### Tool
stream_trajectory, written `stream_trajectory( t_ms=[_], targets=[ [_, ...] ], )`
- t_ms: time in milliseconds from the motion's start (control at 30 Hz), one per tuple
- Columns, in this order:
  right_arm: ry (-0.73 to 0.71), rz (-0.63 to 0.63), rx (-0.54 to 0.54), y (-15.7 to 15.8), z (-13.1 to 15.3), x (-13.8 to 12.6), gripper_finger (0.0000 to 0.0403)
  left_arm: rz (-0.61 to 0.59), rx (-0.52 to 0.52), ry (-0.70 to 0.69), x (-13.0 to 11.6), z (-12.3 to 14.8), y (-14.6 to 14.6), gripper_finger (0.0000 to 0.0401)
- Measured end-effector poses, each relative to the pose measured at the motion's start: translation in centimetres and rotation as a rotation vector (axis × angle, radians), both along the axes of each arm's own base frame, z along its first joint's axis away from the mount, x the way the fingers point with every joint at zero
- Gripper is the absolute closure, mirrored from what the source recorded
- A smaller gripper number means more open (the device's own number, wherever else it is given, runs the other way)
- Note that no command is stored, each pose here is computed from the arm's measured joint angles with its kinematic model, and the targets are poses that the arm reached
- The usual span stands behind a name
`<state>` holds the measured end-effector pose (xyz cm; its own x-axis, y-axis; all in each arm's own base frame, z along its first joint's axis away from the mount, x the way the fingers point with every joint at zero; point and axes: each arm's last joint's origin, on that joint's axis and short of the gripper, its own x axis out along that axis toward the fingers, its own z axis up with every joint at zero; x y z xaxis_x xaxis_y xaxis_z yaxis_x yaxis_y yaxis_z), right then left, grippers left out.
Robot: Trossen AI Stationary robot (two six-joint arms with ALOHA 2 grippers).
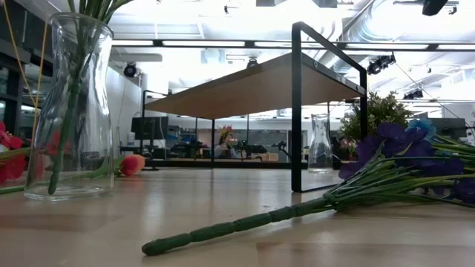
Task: Pick and place flowers into a vace then onto a shelf
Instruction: Put the orange flowers into the bottom transparent vase
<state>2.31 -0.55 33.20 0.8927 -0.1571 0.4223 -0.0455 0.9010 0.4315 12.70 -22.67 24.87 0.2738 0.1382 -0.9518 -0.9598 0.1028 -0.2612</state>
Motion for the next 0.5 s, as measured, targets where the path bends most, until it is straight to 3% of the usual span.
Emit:
stream_trajectory(
  t_ms=[500],
  targets=[
    [-0.004,0.016,0.004,0.0,0.0,0.0,0.0022,0.015,-0.133,-0.033,-0.1,-5.3,-0.2,0.0155]
  ],
)
